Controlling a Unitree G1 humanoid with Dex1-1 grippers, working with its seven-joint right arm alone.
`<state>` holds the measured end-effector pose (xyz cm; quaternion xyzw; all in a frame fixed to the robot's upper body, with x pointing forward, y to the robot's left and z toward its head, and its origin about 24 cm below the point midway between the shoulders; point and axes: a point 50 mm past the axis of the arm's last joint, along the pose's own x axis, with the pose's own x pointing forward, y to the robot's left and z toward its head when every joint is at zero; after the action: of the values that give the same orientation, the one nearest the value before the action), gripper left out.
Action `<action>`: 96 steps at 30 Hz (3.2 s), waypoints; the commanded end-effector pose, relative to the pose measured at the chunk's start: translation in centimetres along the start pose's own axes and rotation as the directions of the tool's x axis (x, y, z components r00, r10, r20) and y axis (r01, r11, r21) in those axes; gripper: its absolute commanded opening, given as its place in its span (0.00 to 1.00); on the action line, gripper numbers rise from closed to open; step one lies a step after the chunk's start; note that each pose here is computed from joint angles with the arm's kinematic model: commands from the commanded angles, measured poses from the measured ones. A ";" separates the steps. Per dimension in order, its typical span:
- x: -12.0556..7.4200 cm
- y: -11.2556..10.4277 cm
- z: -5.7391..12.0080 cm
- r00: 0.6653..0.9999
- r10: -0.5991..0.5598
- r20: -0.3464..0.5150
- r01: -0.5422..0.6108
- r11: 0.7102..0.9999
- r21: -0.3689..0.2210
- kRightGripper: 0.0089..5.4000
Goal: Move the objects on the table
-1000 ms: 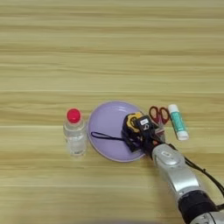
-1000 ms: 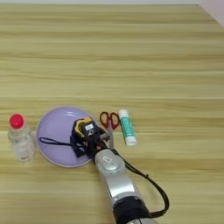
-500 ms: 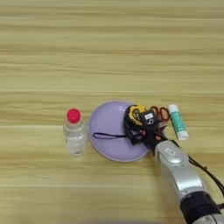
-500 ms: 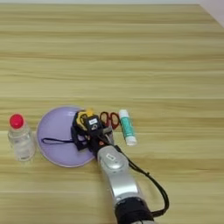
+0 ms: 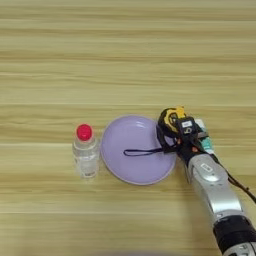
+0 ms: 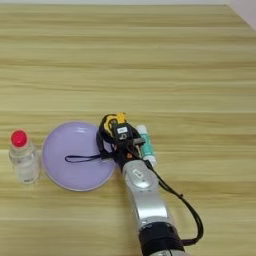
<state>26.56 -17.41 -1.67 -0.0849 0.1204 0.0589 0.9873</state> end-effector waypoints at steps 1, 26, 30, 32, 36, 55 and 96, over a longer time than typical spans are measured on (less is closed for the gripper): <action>1.5 -2.4 5.1 0.978 -0.077 0.193 0.081 0.997 -0.013 0.80; 1.5 -10.3 4.6 0.923 -0.376 0.079 0.380 0.924 -0.044 0.80; 1.4 -11.0 4.4 0.914 -0.401 0.060 0.404 0.913 -0.055 0.80; 1.4 -11.2 4.2 0.914 -0.403 0.045 0.405 0.912 -0.062 0.80; 1.5 -11.1 3.8 0.919 -0.394 0.021 0.394 0.915 -0.084 0.80; 1.8 -11.7 2.0 0.918 -0.386 -0.084 0.376 0.919 -0.115 0.80; 2.2 -11.6 -0.1 0.910 -0.348 -0.226 0.325 0.936 -0.136 0.80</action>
<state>27.17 -27.71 -4.55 -0.1448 0.2958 -0.1088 0.9379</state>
